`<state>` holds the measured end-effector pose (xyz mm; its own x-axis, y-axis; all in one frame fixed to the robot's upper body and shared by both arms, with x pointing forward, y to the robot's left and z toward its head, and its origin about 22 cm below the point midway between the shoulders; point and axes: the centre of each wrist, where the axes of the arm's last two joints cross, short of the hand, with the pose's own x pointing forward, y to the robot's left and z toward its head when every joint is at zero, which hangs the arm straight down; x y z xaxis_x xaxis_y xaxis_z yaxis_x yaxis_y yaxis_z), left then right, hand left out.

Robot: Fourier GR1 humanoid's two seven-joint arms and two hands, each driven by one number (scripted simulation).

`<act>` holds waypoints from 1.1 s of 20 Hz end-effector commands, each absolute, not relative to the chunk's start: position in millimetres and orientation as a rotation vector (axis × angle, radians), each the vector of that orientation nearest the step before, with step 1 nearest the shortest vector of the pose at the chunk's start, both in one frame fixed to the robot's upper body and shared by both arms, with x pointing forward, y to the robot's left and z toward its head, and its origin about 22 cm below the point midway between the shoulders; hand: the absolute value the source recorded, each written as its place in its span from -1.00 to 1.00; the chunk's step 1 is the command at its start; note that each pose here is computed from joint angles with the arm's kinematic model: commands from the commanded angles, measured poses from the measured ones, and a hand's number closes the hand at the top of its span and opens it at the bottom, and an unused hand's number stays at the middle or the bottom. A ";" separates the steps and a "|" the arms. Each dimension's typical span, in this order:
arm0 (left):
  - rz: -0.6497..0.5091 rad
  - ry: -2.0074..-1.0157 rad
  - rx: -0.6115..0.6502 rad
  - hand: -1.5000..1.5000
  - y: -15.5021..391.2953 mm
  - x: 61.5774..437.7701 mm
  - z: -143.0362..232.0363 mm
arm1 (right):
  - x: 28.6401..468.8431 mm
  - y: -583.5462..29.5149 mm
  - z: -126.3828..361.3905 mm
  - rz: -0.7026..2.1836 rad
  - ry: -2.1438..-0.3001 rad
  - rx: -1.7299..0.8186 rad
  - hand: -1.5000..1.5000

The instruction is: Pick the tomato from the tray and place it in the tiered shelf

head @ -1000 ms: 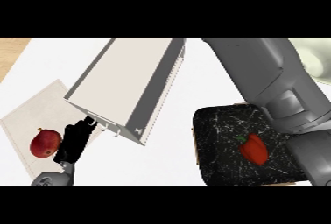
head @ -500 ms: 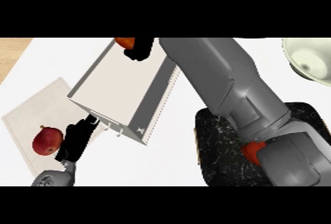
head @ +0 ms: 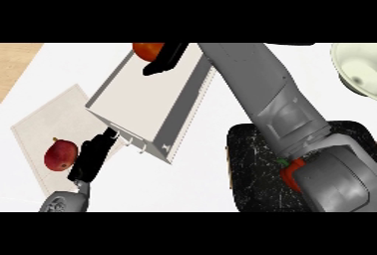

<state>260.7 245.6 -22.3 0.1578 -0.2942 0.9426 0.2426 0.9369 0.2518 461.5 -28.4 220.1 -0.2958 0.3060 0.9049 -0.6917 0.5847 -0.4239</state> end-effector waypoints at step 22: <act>-0.364 -1.375 0.046 0.00 247.1 263.2 -17.4 | 484.7 -252.7 264.6 0.224 -1.760 0.108 -1.00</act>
<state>260.0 249.3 -19.1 0.1490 -0.2836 0.9473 0.2117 0.9449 0.2496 488.8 -208.7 259.4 -0.1893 0.0415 0.9810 -0.2114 0.9740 -0.0820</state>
